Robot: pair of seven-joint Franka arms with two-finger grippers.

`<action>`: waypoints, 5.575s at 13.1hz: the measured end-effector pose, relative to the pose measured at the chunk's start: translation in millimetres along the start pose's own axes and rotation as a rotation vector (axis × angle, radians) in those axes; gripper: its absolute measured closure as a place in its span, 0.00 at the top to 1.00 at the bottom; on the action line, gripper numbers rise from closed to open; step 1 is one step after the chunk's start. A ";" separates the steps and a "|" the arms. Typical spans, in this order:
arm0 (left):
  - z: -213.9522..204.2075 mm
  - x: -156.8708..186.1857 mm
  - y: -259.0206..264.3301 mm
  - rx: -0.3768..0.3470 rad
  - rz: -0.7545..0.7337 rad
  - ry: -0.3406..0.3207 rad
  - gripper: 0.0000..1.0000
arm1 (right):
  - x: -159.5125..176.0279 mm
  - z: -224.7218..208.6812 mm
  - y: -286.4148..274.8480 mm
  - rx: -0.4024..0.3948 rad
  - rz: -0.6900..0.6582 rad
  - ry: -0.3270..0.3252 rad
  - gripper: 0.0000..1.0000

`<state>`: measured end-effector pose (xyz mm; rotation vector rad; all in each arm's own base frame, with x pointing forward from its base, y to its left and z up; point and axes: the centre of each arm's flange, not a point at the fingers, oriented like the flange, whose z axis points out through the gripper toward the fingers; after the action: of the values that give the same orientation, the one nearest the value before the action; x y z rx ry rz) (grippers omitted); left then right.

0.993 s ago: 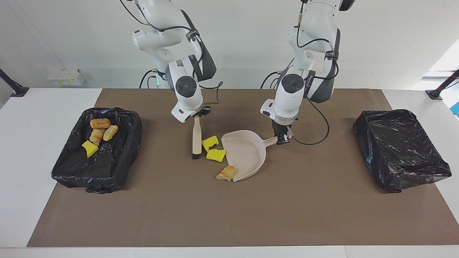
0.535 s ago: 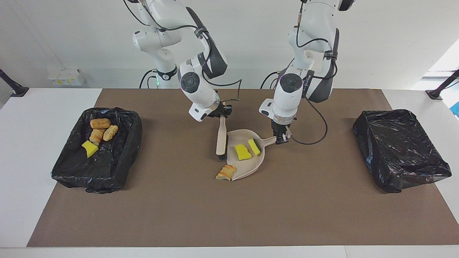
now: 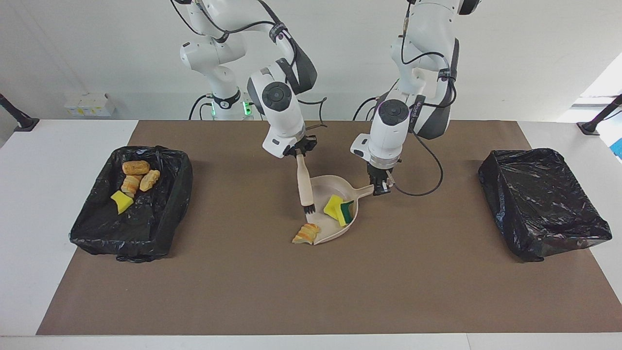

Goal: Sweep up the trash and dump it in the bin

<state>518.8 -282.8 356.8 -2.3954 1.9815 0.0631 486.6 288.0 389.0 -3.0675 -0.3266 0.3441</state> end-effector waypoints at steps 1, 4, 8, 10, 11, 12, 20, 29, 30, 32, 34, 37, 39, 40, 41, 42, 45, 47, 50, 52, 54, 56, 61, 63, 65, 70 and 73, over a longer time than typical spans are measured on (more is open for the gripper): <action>0.8 1.0 1.6 -0.003 -0.019 -0.002 0.32 | 4.6 -6.2 13.5 -0.058 -0.046 0.001 0.26; 1.2 1.9 3.2 -0.007 -0.040 -0.006 0.32 | 38.5 -22.5 46.6 -0.204 -0.145 -0.003 0.26; 1.9 -0.2 5.9 -0.037 -0.053 -0.034 0.32 | 105.3 5.8 61.6 -0.296 -0.261 -0.039 0.26; -4.2 -0.1 7.4 -0.065 -0.058 -0.062 0.32 | 120.3 23.9 58.2 -0.285 -0.269 -0.045 0.26; -5.6 0.6 8.1 -0.070 -0.062 -0.068 0.32 | 121.1 26.7 53.4 -0.261 -0.269 -0.048 0.26; -5.7 1.6 9.2 -0.071 -0.065 -0.070 0.32 | 117.5 27.8 44.5 -0.214 -0.264 -0.062 0.26; 2.7 9.3 10.8 -0.008 -0.053 -0.009 0.32 | 72.3 -8.2 -1.4 -0.041 -0.206 -0.133 0.26; -20.0 -23.2 -26.3 0.034 -0.021 0.030 0.32 | 17.7 -95.2 54.0 -0.059 0.285 -0.155 0.26; -26.3 -30.4 -32.7 0.033 -0.015 0.035 0.32 | 13.3 -92.3 55.8 -0.048 0.290 -0.181 0.26; -38.2 -52.9 -51.2 0.018 0.003 0.044 0.32 | -1.6 -74.7 44.2 0.016 0.276 -0.223 0.26; -55.1 -82.4 -74.3 0.010 0.003 0.066 0.32 | -25.0 -47.3 26.5 0.034 0.254 -0.224 0.26; -87.9 -131.1 -107.4 0.012 0.012 0.100 0.32 | -50.8 -4.7 -19.5 0.016 0.222 -0.191 0.26; -106.5 -171.2 -126.2 0.013 0.034 0.102 0.32 | -59.6 19.3 -62.3 0.002 0.219 -0.157 0.26; -112.1 -191.6 -133.8 0.014 0.045 0.104 0.32 | -60.7 30.1 -79.2 0.004 0.227 -0.146 0.26; -115.9 -212.1 -140.7 0.017 0.057 0.112 0.32 | -60.1 41.3 -91.9 0.008 0.234 -0.143 0.26; -118.7 -233.2 -147.1 0.022 0.073 0.120 0.32 | -58.9 52.0 -100.3 0.007 0.231 -0.143 0.26; -118.0 -299.3 -159.7 0.029 0.131 0.122 0.32 | -53.0 60.1 -108.3 0.025 0.224 -0.113 0.26; -114.7 -354.5 -161.6 0.003 0.101 0.129 0.32 | -51.3 59.9 -108.9 0.032 0.224 -0.101 0.26; -136.1 -432.0 -160.0 0.000 0.115 0.136 0.32 | -54.2 70.5 -108.3 0.020 0.223 -0.117 0.26; -152.8 -475.0 -155.6 0.009 0.121 0.136 0.32 | -57.9 80.1 -110.0 0.015 0.196 -0.122 0.26; -170.6 -515.5 -149.9 0.027 0.112 0.103 0.32 | -59.6 85.8 -110.2 0.016 0.173 -0.116 0.26; -189.3 -536.2 -147.6 0.041 0.107 0.028 0.32 | -59.2 86.4 -110.3 0.020 0.170 -0.107 0.26; -207.0 -575.1 -147.7 0.037 0.084 -0.129 0.32 | -57.7 91.3 -107.2 0.034 0.183 -0.094 0.36; -205.4 -567.3 -156.2 0.017 0.129 -0.235 0.32 | -56.2 88.4 -108.4 0.041 0.183 -0.086 0.57; -206.9 -553.1 -166.6 0.028 0.176 -0.321 0.32 | -51.9 79.6 -109.3 0.054 0.185 -0.067 0.79; -207.0 -565.0 -182.9 0.090 0.248 -0.553 0.32 | -17.4 -10.9 -36.6 0.080 0.273 0.114 1.00; -179.9 -558.1 -184.6 0.105 0.278 -0.675 0.32 | -1.0 -56.1 52.2 -0.026 0.308 0.205 1.00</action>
<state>597.5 290.2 565.2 -1.6897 1.8790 0.6563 508.8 236.0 440.8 -3.1384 0.1519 0.0308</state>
